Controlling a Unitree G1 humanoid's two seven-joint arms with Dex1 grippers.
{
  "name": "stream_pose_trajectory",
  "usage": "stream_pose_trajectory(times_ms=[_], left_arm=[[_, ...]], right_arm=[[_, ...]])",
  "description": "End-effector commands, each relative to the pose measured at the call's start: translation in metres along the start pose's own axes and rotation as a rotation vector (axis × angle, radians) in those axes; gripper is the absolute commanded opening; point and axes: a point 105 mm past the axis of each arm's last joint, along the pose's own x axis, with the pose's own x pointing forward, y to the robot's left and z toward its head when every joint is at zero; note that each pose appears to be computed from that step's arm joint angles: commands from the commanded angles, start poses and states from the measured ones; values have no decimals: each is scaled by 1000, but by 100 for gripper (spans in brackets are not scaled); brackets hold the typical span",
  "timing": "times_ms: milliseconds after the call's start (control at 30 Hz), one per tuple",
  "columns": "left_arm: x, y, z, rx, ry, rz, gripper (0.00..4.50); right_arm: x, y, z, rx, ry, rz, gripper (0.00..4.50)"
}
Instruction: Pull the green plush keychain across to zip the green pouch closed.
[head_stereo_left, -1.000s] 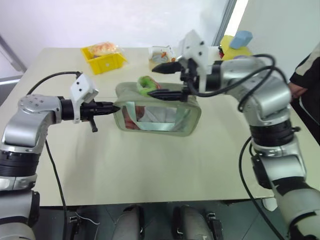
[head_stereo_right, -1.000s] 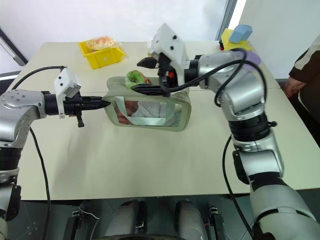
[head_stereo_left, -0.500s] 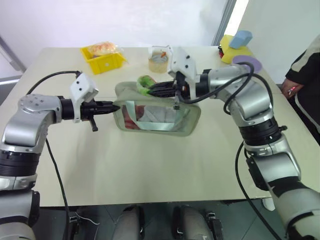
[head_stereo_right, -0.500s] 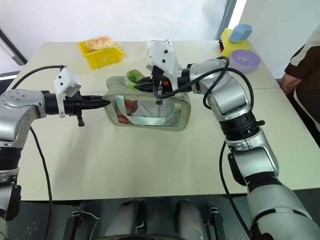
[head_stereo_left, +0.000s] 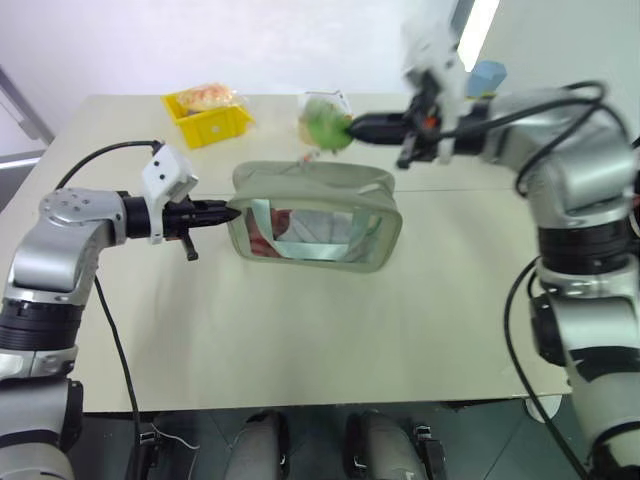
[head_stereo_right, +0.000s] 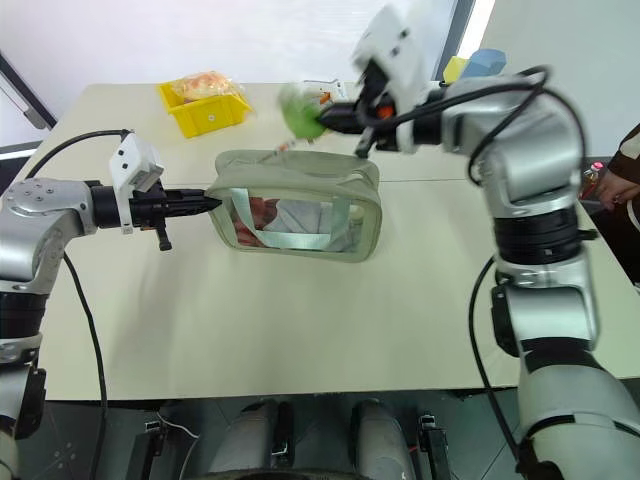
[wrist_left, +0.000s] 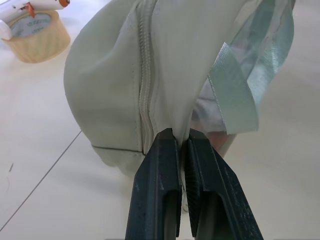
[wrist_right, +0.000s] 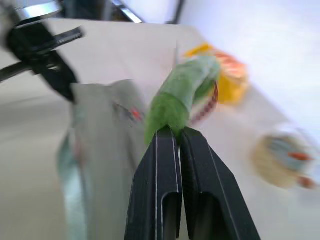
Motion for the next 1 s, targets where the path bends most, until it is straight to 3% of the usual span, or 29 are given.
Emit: stream_pose_trajectory(times_ms=[33,167,233,367,467,567,733,1000], left_arm=[[-4,2,5,20,-17,17,0],[0,4,4,14,-21,18,0],[1,4,4,11,-25,14,0],[7,6,5,19,-30,-6,0],[10,8,8,26,-36,-7,0],[11,8,9,30,-38,-10,0],[7,5,8,32,-34,-9,0],[0,0,7,25,-27,11,0]], right_arm=[[-34,-19,3,-9,27,-179,14],[-63,-41,-20,41,117,-382,14],[-69,-41,-27,41,133,-402,14],[-56,-21,-29,45,107,-314,14],[-31,7,-12,17,18,-153,14],[-8,34,2,31,-56,-7,103],[34,76,12,-128,-92,191,342],[70,77,-6,-192,-50,218,342]])
